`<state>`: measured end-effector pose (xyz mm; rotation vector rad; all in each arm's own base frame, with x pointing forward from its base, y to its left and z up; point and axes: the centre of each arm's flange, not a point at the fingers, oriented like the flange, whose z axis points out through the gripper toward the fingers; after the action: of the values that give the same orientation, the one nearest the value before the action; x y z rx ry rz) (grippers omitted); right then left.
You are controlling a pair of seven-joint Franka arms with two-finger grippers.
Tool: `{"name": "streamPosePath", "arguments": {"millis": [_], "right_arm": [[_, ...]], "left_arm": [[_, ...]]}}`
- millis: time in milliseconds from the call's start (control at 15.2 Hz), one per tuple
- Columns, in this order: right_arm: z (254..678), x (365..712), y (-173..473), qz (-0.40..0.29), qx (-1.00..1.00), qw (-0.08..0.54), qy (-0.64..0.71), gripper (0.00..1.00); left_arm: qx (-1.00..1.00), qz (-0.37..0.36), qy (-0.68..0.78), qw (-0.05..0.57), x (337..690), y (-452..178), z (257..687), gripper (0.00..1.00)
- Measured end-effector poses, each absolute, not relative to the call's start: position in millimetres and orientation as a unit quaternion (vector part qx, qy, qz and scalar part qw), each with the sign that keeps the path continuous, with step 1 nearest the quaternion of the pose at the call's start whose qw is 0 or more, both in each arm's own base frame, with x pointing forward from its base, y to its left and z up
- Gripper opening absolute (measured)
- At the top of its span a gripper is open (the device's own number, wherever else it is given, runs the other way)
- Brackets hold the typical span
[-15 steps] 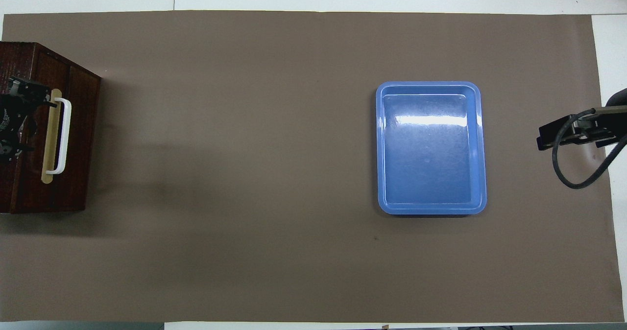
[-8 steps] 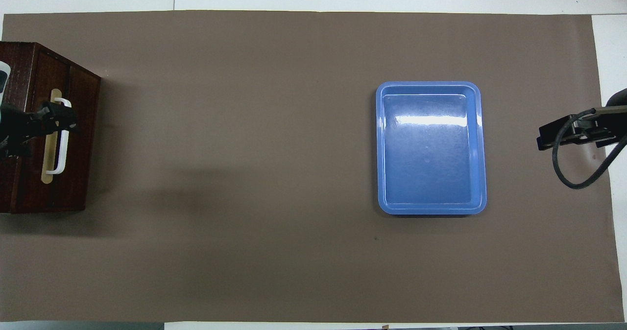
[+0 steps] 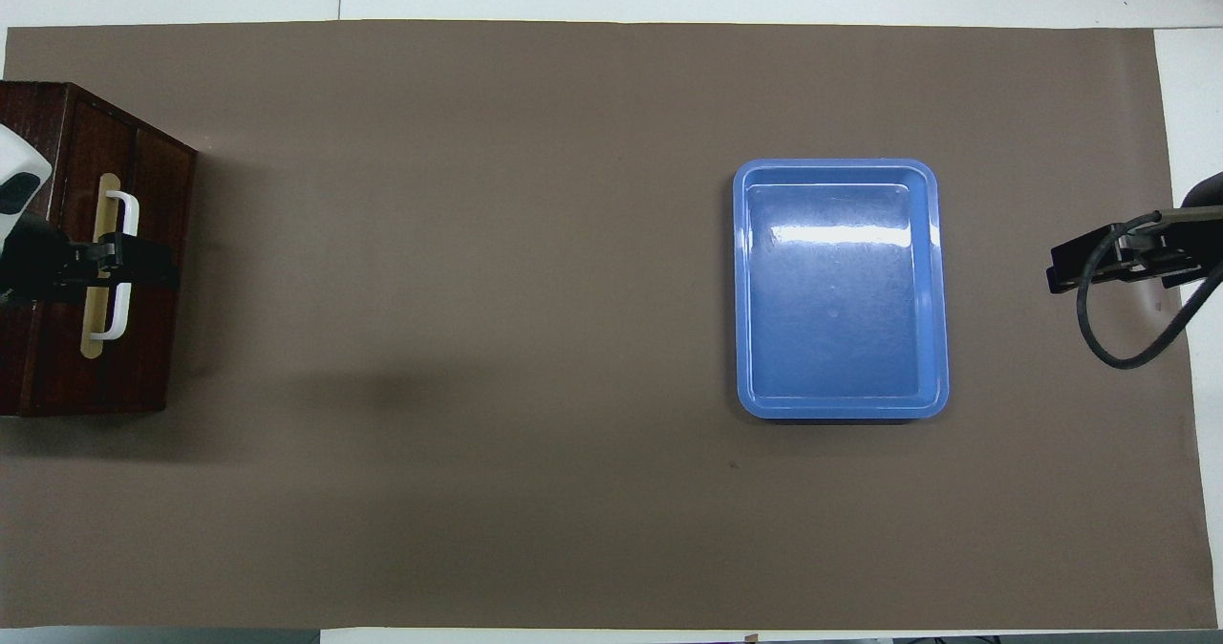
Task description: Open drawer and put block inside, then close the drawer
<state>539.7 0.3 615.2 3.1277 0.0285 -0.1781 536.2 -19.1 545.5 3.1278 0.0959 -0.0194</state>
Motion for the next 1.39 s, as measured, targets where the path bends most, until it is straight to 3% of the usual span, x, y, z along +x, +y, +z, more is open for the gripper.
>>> {"name": "streamPosePath", "arguments": {"millis": [1386], "right_arm": [[616.1, 540.0, -0.2, -0.055, 0.998, 0.004, 0.009, 1.00]], "left_arm": [[0.999, -0.019, -0.040, 0.008, 542.3, -34.8, 554.8, 1.00]]}}
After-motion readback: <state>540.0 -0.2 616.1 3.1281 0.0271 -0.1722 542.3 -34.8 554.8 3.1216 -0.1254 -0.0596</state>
